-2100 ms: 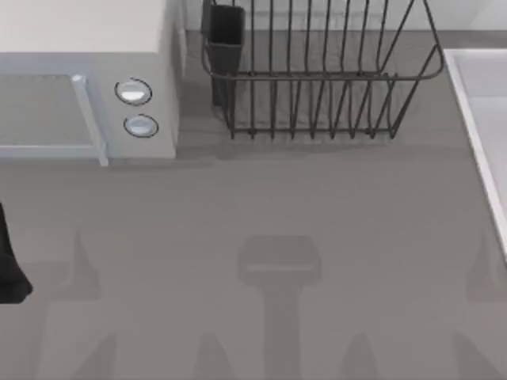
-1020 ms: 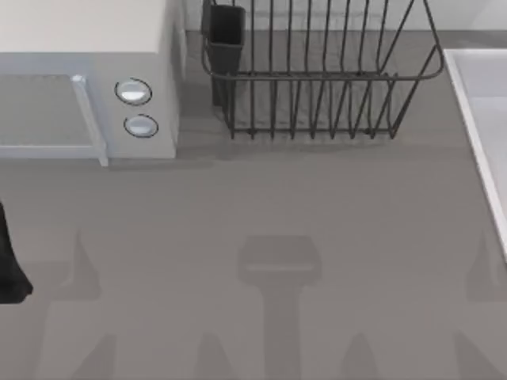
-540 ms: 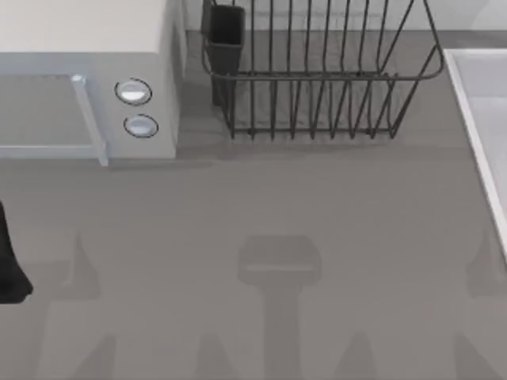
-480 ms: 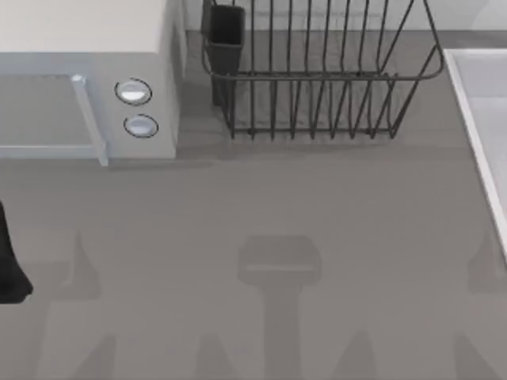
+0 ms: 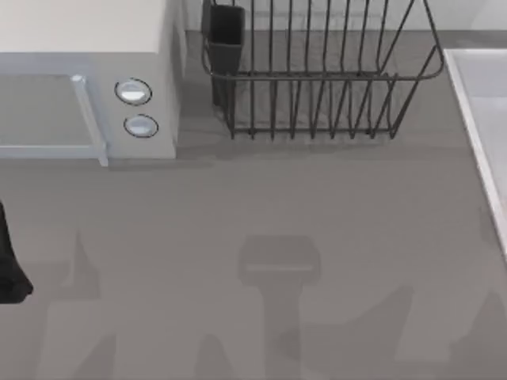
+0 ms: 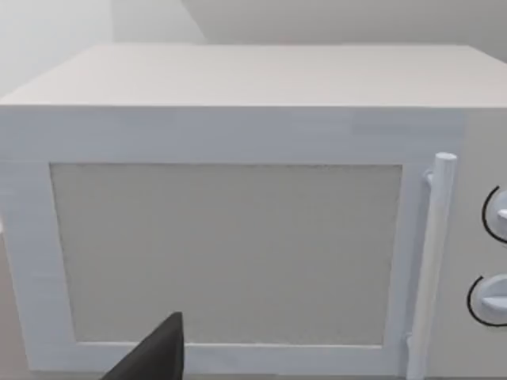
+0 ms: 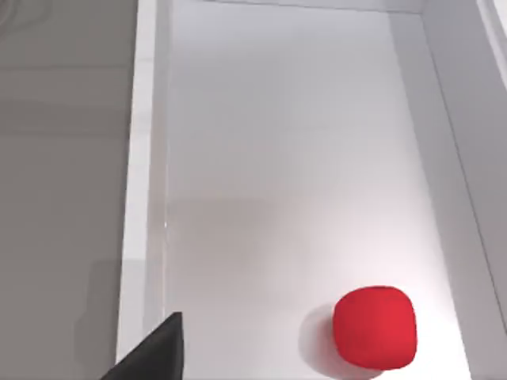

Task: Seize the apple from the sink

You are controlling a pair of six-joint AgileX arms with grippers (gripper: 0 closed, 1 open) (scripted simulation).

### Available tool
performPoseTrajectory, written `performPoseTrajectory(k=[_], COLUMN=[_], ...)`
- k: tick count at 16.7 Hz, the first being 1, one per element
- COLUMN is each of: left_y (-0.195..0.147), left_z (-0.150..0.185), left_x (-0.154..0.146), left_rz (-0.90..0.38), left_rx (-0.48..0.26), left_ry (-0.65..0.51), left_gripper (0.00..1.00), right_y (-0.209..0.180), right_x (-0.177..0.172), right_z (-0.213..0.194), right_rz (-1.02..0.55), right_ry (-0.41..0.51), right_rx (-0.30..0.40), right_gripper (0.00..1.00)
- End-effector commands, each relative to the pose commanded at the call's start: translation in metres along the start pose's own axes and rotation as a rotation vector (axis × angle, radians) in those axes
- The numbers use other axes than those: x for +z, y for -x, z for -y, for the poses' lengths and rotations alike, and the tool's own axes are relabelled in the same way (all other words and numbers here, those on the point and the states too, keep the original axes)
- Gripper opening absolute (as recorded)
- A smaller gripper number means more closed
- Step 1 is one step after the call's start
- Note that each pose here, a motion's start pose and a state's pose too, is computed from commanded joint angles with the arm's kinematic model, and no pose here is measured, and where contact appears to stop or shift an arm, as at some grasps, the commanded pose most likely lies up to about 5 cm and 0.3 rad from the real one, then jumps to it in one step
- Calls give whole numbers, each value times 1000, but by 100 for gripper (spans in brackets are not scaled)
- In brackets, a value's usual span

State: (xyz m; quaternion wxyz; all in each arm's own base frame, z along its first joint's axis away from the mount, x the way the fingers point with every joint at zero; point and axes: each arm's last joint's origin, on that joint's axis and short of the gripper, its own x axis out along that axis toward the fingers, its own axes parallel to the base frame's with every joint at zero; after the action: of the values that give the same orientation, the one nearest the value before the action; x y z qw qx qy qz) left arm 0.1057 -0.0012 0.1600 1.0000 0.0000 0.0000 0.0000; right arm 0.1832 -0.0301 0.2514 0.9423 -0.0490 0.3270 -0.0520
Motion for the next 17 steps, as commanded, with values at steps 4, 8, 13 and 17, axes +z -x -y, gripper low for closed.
performPoseTrajectory(k=[4,8,13,17], left_y=[0,0,0,0], left_z=[0,0,0,0], left_x=[0,0,0,0], left_rz=[0,0,0,0], left_rx=[0,0,0,0], left_ry=[0,0,0,0], left_gripper=[100,100,100,100], right_y=[-60,-134,-198,-210], right_x=[41,51,37,33], right_z=[25,52,76,81], right_rz=[-337,-633,-861,-902], right_ry=[17,14,-1,-5], right_rx=[15,65,129,143], right_gripper=[100,100,100,100])
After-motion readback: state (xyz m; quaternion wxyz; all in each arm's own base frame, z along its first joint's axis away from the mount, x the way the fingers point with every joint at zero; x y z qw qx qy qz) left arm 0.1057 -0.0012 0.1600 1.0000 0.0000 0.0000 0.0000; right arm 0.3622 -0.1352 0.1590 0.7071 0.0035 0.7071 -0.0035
